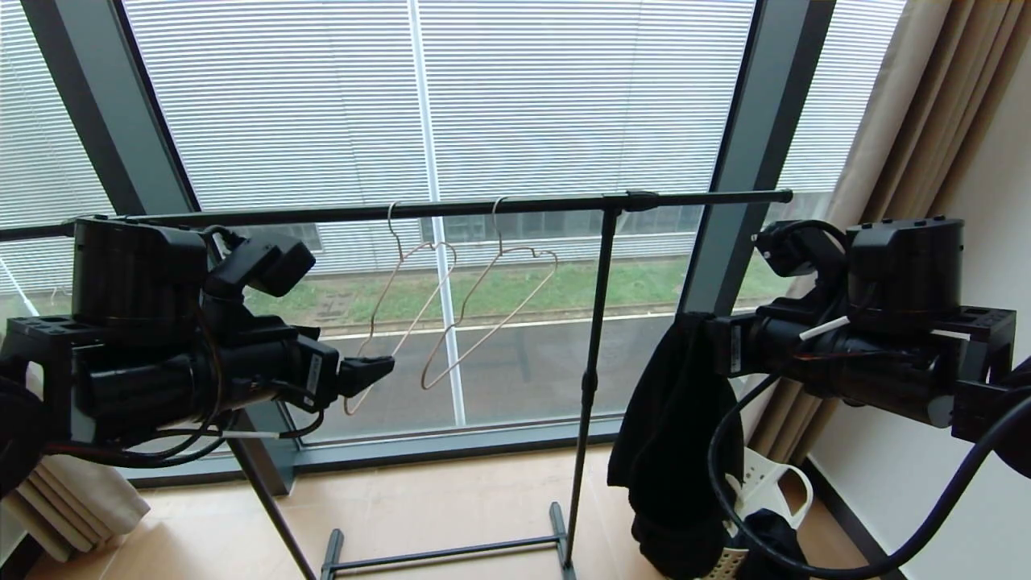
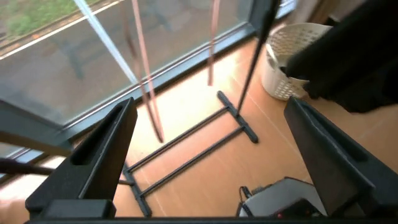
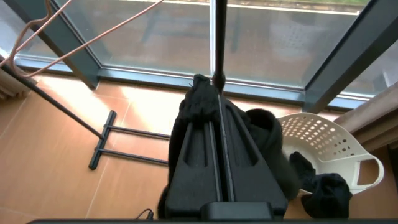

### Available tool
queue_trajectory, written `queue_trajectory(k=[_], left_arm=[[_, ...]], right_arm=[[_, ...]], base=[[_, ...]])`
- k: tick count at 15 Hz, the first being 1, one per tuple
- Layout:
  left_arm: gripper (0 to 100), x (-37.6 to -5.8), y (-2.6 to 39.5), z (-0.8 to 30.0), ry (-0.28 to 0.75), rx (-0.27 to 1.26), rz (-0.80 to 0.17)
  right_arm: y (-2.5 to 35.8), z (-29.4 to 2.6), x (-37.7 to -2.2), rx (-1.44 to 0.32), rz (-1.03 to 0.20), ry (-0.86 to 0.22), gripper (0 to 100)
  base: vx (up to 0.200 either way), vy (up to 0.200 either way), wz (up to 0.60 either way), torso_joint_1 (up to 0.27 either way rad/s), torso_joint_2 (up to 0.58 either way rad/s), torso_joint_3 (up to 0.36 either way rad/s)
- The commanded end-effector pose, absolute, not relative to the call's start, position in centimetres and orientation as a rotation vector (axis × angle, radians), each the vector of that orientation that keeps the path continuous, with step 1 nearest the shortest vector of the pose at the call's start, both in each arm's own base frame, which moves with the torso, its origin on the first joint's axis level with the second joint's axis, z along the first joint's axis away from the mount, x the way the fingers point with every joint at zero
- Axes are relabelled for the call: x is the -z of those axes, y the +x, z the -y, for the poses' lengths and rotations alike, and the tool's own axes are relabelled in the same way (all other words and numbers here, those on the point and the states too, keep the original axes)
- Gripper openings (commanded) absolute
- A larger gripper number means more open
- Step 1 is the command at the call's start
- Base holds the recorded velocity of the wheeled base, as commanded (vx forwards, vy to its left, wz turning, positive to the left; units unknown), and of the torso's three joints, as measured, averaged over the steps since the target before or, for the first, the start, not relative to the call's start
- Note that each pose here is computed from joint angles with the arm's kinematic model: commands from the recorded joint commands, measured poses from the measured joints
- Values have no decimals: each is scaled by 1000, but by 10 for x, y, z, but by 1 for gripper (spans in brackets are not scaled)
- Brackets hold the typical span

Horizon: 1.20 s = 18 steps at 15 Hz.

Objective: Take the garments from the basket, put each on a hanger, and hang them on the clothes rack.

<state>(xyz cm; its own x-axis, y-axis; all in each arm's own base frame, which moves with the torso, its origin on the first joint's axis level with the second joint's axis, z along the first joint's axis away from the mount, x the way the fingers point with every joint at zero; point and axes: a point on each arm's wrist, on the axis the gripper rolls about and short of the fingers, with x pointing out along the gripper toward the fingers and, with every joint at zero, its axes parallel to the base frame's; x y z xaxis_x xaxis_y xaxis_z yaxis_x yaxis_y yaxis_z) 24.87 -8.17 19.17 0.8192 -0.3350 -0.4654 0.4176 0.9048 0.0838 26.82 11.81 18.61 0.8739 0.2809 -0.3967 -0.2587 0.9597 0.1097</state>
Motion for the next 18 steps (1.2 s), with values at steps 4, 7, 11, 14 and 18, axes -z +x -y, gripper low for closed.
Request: queue_trajectory(k=[4,7,11,14,18], left_arm=[[100,-161,307,86,147,268,-473],[100,-149,341,82,137,240,-483],[100,-140,369,89,110,233,-475],[100,-130,387,92,106,228,-480],[100,-117,393,94,110,231,-507]], right_arm=[[268,-119,-193,-271,-400,53,0],[264,-118,-196,-272,-391,56,0],[265,-118,-196,-272,-391,56,0],[265,-118,-195,-272,-394,55,0],[264,-118,-194,-272,-397,53,0]], base=[[0,0,0,0,0,0],[0,0,0,0,0,0],[0,0,0,0,0,0],[0,0,0,0,0,0],[0,0,0,0,0,0]])
